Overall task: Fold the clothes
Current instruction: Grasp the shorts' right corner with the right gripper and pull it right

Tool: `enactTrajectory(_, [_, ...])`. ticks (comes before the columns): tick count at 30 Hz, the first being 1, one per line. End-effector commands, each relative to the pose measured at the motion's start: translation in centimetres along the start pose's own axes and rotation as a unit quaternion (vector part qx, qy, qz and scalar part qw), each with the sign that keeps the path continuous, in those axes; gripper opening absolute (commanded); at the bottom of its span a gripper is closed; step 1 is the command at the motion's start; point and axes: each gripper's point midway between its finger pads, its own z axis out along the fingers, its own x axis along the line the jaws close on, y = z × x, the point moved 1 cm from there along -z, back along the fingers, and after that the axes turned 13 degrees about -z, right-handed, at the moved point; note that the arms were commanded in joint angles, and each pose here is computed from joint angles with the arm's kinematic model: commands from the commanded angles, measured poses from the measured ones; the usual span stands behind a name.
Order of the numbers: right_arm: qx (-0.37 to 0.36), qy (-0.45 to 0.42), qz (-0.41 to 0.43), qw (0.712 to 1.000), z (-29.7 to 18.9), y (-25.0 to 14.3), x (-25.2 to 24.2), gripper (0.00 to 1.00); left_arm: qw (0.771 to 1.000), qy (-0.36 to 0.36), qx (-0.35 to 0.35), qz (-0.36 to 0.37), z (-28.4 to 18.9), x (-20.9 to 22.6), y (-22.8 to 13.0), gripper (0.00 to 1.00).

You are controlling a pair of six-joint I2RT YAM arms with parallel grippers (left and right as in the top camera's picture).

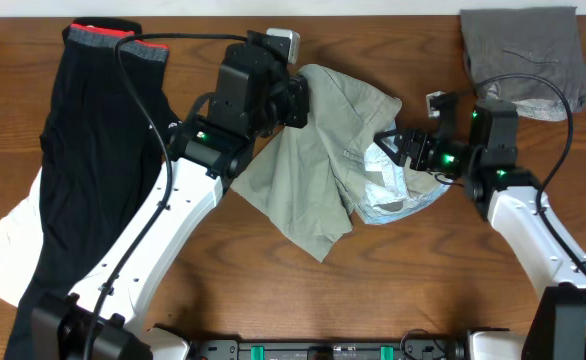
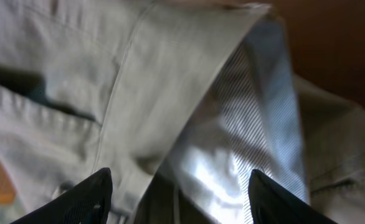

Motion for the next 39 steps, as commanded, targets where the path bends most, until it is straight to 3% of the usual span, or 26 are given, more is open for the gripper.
enactTrajectory(1, [-0.018, -0.012, 0.031, 0.999, 0.6, -0.1, -0.5, 0.68, 1.000, -0.004, -0.020, 0.003, -0.6, -0.4, 1.4, 0.06])
enactTrajectory(12, [-0.079, -0.003, -0.001, 0.997, 1.8, 2.0, 1.5, 0.62, 1.000, -0.004, -0.020, 0.003, -0.6, -0.4, 1.4, 0.06])
enactTrajectory(17, [-0.106, 0.014, -0.028, 0.994, 1.8, 3.4, 2.6, 0.25, 1.000, -0.004, -0.020, 0.003, -0.6, -0.4, 1.4, 0.06])
enactTrajectory(19, [-0.122, 0.027, -0.038, 0.992, 1.4, 4.3, 3.2, 0.04, 1.000, -0.004, -0.020, 0.003, -0.6, -0.4, 1.4, 0.06])
enactTrajectory(20, [-0.127, 0.034, -0.038, 0.991, 1.2, 4.7, 3.4, 0.02, 1.000, -0.003, -0.019, 0.002, -0.6, -0.4, 1.3, 0.06])
enactTrajectory(30, [-0.181, 0.076, -0.072, 0.978, -5.2, 13.2, 4.0, 0.01, 1.000, 0.017, 0.014, 0.017, -0.6, 0.6, -0.2, 0.06])
enactTrajectory(39, [-0.156, -0.027, -0.161, 0.974, -9.7, 16.9, 2.1, 0.01, 0.993, 0.052, 0.086, 0.058, -1.0, 2.4, -3.5, 0.06])
